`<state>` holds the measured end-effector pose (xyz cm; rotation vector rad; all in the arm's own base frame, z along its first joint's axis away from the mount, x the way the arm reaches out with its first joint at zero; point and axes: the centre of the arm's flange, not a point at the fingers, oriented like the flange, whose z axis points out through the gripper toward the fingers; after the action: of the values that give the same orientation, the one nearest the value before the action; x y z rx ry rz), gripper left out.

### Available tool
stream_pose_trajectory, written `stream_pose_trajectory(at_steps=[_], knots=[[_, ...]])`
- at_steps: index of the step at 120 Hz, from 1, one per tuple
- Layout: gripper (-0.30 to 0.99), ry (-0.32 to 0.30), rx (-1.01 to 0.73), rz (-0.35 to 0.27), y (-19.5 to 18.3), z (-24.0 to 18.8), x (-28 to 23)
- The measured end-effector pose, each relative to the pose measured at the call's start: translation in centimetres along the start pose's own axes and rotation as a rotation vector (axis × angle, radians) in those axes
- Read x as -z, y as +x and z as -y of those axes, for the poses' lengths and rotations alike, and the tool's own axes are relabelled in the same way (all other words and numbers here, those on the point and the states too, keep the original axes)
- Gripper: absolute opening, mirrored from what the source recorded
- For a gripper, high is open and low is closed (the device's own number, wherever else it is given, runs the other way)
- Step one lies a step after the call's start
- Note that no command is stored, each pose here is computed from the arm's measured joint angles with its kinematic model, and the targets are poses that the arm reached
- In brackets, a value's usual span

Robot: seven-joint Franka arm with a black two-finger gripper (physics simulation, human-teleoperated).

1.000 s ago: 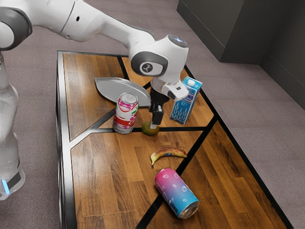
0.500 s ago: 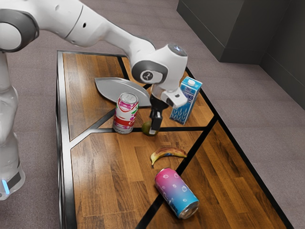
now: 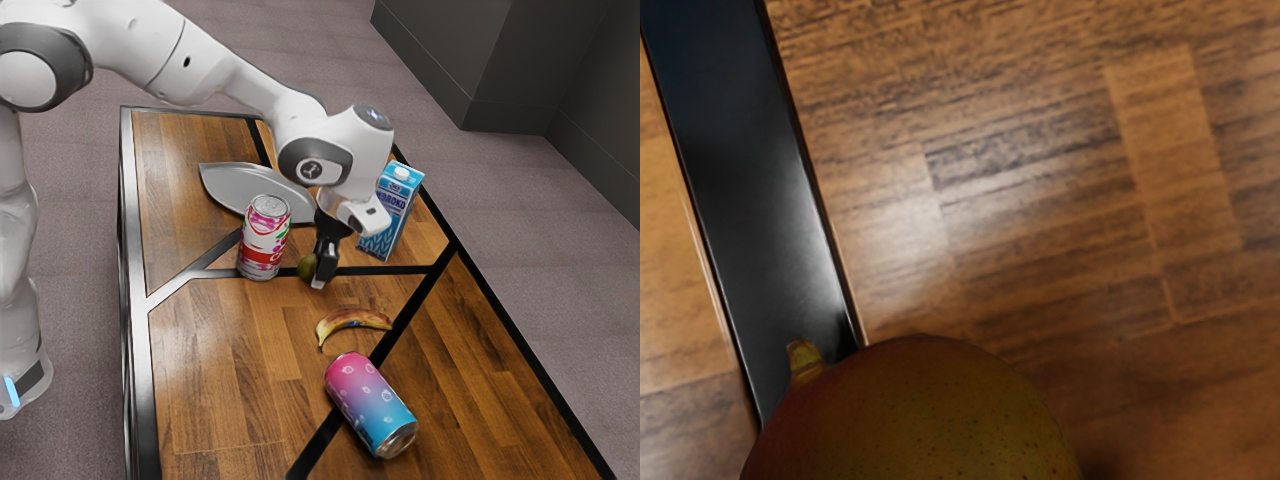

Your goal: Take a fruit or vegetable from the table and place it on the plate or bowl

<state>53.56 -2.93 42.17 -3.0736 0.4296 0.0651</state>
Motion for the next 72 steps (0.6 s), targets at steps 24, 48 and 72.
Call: stream_pose_trajectory(at_steps=[24, 48, 72], knots=[[0.32, 0.004, 0.004, -0.002, -0.1, 0.2, 0.1], [0.26, 0.018, 0.019, -0.033, -0.7, 0.7, 2.3], [0.25, 0.042, 0.037, -0.135, -0.9, 1.5, 9.7]])
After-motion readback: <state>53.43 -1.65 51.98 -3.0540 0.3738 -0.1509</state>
